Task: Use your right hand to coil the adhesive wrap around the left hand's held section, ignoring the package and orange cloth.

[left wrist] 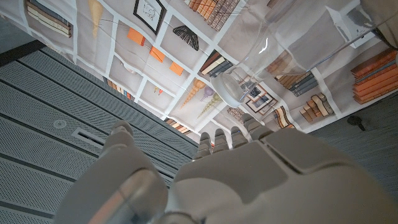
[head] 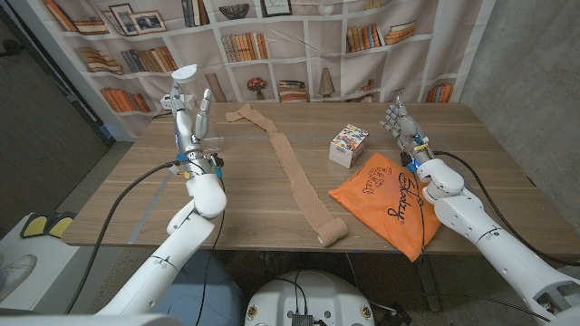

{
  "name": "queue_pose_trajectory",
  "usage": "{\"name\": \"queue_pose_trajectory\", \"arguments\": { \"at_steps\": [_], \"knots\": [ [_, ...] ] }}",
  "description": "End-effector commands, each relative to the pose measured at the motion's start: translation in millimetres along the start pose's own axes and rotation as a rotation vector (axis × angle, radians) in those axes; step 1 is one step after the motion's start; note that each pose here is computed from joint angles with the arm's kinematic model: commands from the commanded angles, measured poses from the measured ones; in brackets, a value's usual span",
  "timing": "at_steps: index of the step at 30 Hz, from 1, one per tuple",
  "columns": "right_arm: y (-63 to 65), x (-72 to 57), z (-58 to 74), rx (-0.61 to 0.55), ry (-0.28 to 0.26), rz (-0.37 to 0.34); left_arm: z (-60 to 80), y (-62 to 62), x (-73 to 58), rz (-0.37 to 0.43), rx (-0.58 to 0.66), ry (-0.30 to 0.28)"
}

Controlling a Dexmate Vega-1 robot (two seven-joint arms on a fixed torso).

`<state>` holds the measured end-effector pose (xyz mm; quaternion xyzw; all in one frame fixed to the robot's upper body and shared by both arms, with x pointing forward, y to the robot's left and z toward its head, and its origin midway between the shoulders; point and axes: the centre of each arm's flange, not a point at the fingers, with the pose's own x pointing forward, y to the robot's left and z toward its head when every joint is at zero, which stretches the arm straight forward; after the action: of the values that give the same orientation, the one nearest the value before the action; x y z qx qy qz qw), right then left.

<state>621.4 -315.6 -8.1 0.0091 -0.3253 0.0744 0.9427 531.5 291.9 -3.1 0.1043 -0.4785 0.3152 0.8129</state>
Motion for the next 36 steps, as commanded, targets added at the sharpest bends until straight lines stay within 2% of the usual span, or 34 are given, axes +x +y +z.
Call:
{"name": "queue_pose_trajectory", "arguments": {
  "at_steps": [1, 10, 17, 20, 31, 36],
  "knots": [
    [-1.7, -2.1, -1.9, -0.001, 0.011, -0.002, 2.1, -9.3, 6.8, 0.059, 0.048, 0.025],
    [-3.3, -3.7, -2.9, 0.001, 0.014, -0.010, -3.7, -15.2, 7.1, 0.110, 0.115, 0.020],
    [-3.7, -4.8, -3.8, 0.008, 0.019, -0.017, -6.5, -14.4, 8.6, 0.168, 0.152, 0.025],
    [-3.7, -5.5, -5.1, 0.009, 0.022, -0.019, -6.6, -15.1, 9.3, 0.180, 0.191, 0.000],
    [-5.5, -9.5, -7.2, 0.017, 0.025, -0.036, -12.8, -16.1, 15.0, 0.204, 0.262, 0.023],
    [-5.5, -9.4, -7.3, 0.018, 0.024, -0.036, -12.7, -17.4, 17.0, 0.217, 0.330, 0.014]
  ]
}}
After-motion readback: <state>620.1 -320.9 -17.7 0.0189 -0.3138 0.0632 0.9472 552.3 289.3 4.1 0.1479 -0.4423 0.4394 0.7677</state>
